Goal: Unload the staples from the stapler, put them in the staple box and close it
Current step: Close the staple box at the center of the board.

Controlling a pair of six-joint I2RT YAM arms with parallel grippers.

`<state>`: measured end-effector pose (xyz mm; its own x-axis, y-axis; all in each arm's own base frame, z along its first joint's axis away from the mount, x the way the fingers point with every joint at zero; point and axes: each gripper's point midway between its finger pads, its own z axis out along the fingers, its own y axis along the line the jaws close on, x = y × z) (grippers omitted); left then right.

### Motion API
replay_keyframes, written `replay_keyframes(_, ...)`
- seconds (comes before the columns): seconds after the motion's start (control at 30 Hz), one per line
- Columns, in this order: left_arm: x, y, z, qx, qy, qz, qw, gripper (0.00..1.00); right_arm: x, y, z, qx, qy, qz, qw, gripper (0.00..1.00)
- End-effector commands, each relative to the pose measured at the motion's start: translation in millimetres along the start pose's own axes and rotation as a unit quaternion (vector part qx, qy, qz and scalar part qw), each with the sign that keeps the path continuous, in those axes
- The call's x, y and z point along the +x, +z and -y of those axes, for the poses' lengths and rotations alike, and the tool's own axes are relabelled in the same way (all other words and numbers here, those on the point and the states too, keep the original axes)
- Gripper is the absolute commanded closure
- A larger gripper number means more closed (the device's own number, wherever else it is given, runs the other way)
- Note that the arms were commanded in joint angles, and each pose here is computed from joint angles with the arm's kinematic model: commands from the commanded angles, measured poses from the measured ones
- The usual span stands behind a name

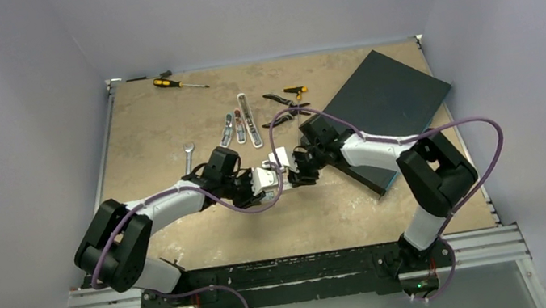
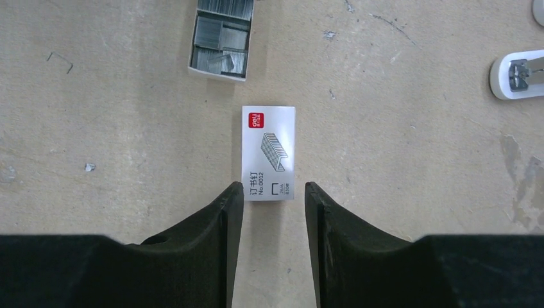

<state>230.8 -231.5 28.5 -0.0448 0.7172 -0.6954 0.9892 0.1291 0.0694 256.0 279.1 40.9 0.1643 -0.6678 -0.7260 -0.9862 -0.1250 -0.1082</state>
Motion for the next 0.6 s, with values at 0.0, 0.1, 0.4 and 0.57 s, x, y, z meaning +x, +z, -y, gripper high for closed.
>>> replay_keyframes(0.0,-37.4,-1.0,-24.0,-0.04,-0.004,0.06,0.997,0.72,-7.8,-4.6,-3.9,0.011,-0.002,0.001,1.0,0.57)
replay_keyframes(0.1,-34.3,-1.0,-26.4,-0.047,-0.008,0.052,0.997,0.72,-4.8,-4.6,-6.1,0.009,0.004,-0.004,1.0,0.56)
replay_keyframes(0.4,-32.3,-1.6,-31.9,-0.06,-0.007,0.045,0.997,0.72,-13.7,-7.4,-7.8,0.01,0.018,0.021,1.0,0.53)
replay_keyframes(0.57,-33.6,0.3,-38.6,-0.071,-0.021,0.043,0.996,0.72,-42.5,-33.6,14.8,0.082,0.069,0.086,0.991,0.48)
